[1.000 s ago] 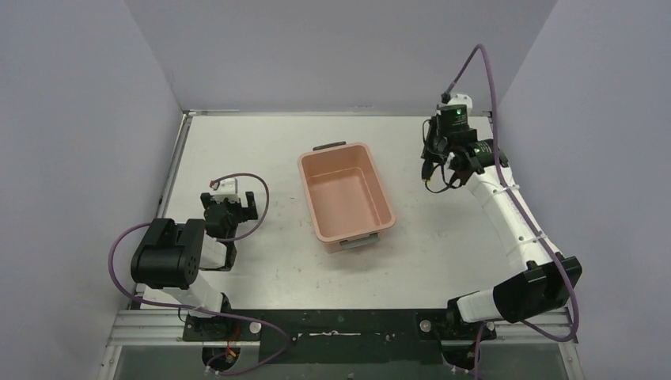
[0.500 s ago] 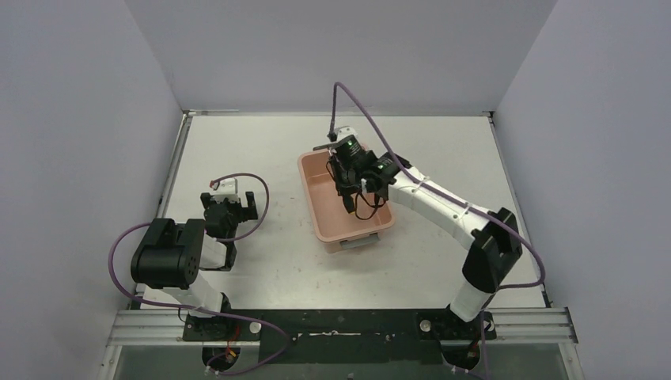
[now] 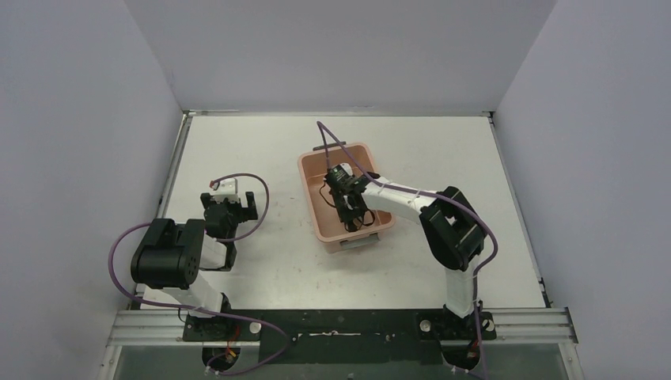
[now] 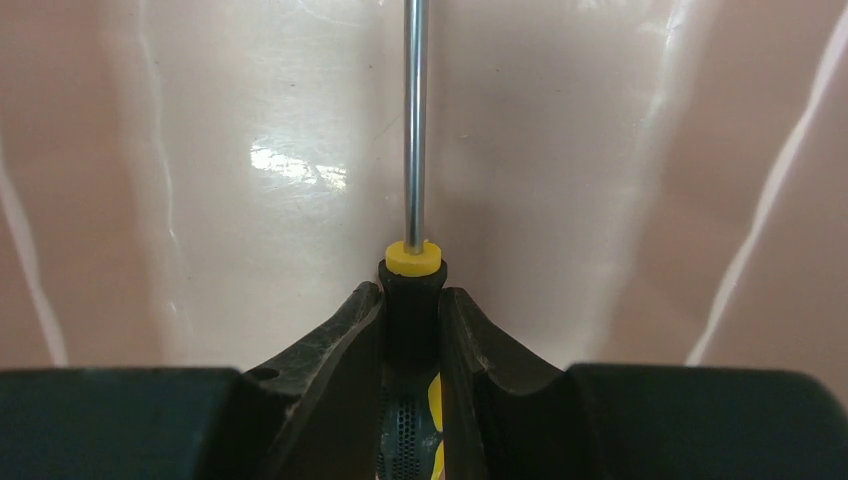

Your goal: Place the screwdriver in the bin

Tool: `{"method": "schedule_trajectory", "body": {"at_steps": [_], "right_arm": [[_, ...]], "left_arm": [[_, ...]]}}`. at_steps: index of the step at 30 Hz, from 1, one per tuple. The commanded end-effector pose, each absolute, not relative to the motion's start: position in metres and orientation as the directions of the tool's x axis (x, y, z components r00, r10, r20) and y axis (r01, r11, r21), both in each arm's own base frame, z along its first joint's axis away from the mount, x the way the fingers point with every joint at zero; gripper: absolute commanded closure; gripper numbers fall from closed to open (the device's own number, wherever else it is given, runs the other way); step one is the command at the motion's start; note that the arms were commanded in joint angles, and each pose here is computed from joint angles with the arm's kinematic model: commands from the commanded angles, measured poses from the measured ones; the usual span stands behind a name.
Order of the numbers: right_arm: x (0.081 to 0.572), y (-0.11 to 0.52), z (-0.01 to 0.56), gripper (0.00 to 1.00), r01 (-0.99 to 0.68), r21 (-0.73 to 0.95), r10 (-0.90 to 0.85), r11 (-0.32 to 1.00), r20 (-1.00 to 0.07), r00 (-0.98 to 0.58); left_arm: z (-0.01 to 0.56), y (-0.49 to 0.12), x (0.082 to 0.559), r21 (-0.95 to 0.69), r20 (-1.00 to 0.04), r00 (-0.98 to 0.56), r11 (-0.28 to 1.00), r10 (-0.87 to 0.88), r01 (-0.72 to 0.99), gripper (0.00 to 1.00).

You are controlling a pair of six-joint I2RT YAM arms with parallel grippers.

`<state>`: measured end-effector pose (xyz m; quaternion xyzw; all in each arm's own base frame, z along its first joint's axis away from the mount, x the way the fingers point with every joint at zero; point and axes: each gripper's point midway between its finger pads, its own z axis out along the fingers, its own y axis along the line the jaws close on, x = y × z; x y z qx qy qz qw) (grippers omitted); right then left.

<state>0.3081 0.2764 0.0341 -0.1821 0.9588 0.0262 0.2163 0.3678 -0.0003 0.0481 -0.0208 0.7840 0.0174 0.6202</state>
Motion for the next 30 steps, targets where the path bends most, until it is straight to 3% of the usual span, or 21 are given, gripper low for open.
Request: {"method": "schedule_trajectory", "body": {"at_steps": [1, 6, 15, 21, 30], "right_arm": [[0.329, 0.281, 0.039, 0.84, -0.31, -0.025, -0.281, 0.95, -0.495, -0.822], [0.333, 0.28, 0.058, 0.5, -0.302, -0.035, -0.275, 0.953, -0.521, -0.808], [0.354, 0.284, 0.169, 0.27, -0.322, -0.016, -0.244, 0.947, -0.69, -0.682], [0.371, 0.248, 0.236, 0.01, -0.289, 0.043, -0.135, 0.956, -0.812, -0.568], [0.401, 0.085, 0.227, 0.0, 0.016, 0.146, 0.136, 0.989, -0.871, -0.472]], "left_arm": [[0.073, -0.002, 0.381, -0.007, -0.99, -0.142, 0.999, -0.014, -0.045, 0.03], [0.073, -0.002, 0.381, -0.007, -0.99, -0.142, 0.999, -0.013, -0.045, 0.03], [0.072, -0.002, 0.381, -0.007, -0.99, -0.143, 0.999, -0.013, -0.045, 0.03], [0.073, -0.002, 0.381, -0.008, -0.99, -0.141, 0.999, -0.014, -0.044, 0.03], [0.073, -0.002, 0.381, -0.007, -0.99, -0.142, 0.999, -0.013, -0.045, 0.03]]}}
